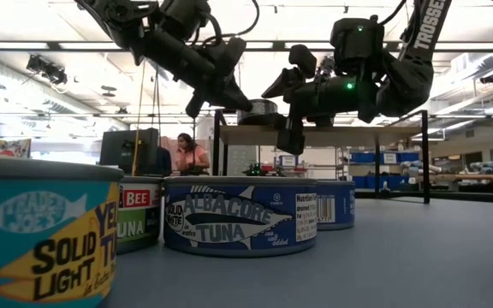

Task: Stack canned seafood by type on shelf
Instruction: Put the blue tuna can on the shelf, then stack the blue tuna can on top of the blue tuna can on the shelf

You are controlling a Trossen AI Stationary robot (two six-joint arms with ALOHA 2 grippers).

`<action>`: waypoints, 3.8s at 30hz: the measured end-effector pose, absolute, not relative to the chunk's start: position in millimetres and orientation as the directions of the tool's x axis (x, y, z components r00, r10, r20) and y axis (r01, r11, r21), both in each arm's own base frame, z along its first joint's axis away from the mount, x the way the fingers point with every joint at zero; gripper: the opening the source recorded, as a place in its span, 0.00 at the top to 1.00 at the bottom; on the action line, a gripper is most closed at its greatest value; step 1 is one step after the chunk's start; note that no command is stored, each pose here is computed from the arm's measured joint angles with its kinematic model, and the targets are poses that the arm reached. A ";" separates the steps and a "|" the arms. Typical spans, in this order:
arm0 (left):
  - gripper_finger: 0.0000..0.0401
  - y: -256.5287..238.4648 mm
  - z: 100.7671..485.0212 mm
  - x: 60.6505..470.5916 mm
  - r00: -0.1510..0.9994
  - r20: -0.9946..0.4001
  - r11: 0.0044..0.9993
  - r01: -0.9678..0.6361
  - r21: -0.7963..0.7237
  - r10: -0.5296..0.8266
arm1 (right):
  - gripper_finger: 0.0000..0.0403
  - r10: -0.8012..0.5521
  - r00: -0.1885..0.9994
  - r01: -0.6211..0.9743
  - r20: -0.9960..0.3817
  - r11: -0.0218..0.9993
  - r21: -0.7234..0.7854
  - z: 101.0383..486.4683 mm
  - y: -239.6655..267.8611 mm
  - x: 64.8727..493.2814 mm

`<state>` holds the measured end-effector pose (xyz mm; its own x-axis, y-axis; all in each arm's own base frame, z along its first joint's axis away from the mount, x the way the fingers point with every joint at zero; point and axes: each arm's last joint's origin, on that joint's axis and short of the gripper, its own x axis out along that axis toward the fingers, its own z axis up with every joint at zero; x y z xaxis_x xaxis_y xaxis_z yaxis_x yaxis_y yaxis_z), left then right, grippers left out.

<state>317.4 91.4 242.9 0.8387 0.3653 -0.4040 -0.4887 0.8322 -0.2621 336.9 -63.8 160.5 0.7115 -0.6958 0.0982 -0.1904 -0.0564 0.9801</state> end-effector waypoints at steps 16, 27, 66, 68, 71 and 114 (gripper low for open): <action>1.00 94.3 240.9 316.9 0.819 -0.411 0.818 -0.522 -0.243 0.401 | 0.45 -0.673 0.734 -0.179 0.095 -0.057 0.982 160.1 -53.1 338.8; 1.00 95.0 238.8 316.3 0.800 -0.426 0.804 -0.548 -0.230 0.423 | 0.45 -0.625 0.776 -0.160 0.078 -0.075 0.984 157.9 -53.1 340.1; 1.00 76.4 269.3 284.7 0.827 -0.485 0.795 -0.487 -0.361 0.286 | 0.45 -0.177 0.978 -0.115 0.109 -0.019 0.993 184.5 -84.8 367.8; 1.00 69.6 272.6 280.9 0.828 -0.494 0.805 -0.473 -0.359 0.267 | 0.45 -0.116 0.988 -0.099 0.098 0.001 0.995 181.2 -75.9 366.6; 1.00 59.2 283.2 270.1 0.836 -0.491 0.817 -0.451 -0.358 0.246 | 0.45 -0.065 0.996 -0.060 0.061 0.014 0.998 171.6 -61.0 357.0; 0.98 -80.4 328.2 232.2 0.957 -0.268 0.762 -0.091 -0.641 -0.111 | 0.60 0.229 0.865 0.273 -0.446 0.531 0.802 160.1 131.1 211.4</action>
